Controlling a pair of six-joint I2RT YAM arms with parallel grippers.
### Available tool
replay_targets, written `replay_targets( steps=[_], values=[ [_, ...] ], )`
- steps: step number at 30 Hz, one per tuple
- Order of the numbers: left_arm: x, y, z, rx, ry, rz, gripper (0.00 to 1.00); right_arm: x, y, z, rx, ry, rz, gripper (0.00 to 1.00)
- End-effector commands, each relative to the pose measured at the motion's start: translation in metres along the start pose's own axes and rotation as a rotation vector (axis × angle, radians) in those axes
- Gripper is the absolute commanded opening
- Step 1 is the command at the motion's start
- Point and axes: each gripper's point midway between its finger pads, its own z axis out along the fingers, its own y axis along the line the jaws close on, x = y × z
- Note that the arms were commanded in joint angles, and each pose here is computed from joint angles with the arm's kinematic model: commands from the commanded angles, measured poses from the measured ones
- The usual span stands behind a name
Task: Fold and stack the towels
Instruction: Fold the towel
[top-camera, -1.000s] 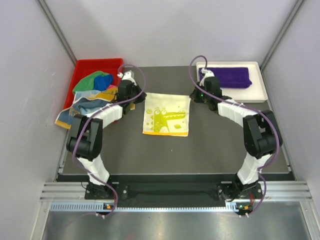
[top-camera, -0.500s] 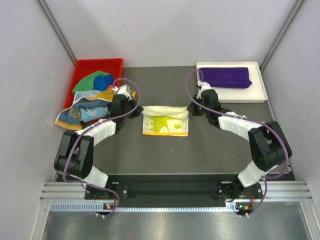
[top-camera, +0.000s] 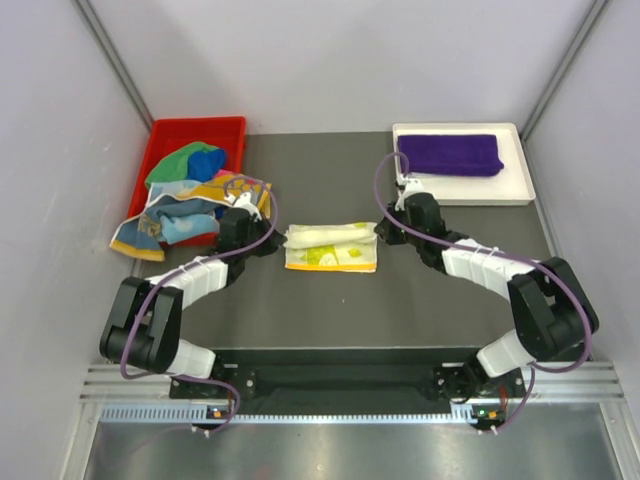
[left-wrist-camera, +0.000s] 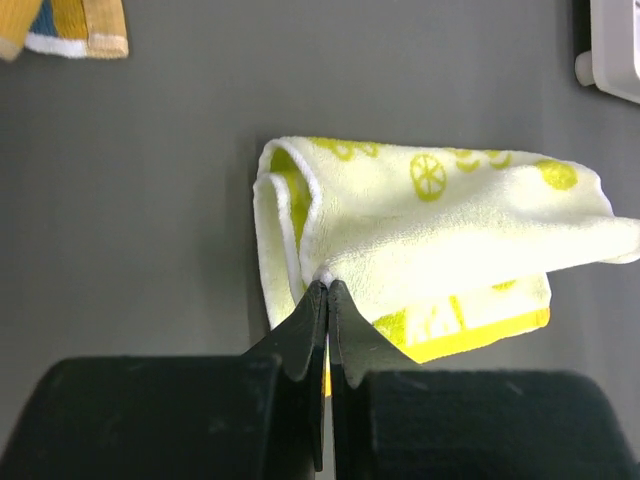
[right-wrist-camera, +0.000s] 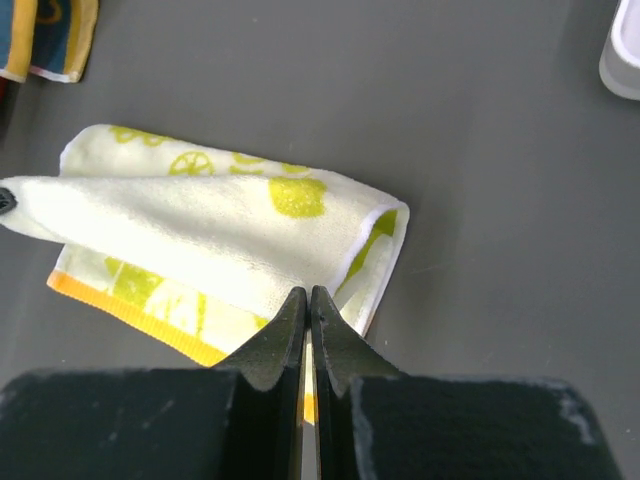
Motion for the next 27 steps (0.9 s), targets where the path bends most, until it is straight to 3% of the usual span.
replay_targets(
  steps=[1, 14, 17, 21, 23, 27],
  values=[
    [-0.011, -0.013, -0.005, 0.058, -0.055, 0.008, 0.0, -0.017, 0.013, -0.012, -0.029, -0.085, -0.007, 0.01],
    [0.012, -0.004, -0.005, 0.039, -0.019, -0.008, 0.0, 0.017, 0.015, -0.021, -0.041, -0.043, 0.01, 0.02],
    [0.016, -0.003, -0.005, 0.039, -0.006, -0.013, 0.01, 0.028, 0.017, -0.02, -0.048, -0.03, 0.008, 0.06],
    [0.011, -0.005, -0.012, 0.032, -0.018, -0.009, 0.2, 0.037, 0.017, -0.022, -0.053, -0.005, 0.009, 0.12],
    [0.01, -0.003, -0.015, 0.002, -0.004, -0.005, 0.28, 0.037, 0.017, -0.025, -0.05, 0.002, 0.01, 0.21],
    [-0.003, -0.003, -0.034, -0.065, -0.007, 0.014, 0.29, 0.032, 0.012, -0.037, -0.007, 0.012, 0.001, 0.25]
  ],
)
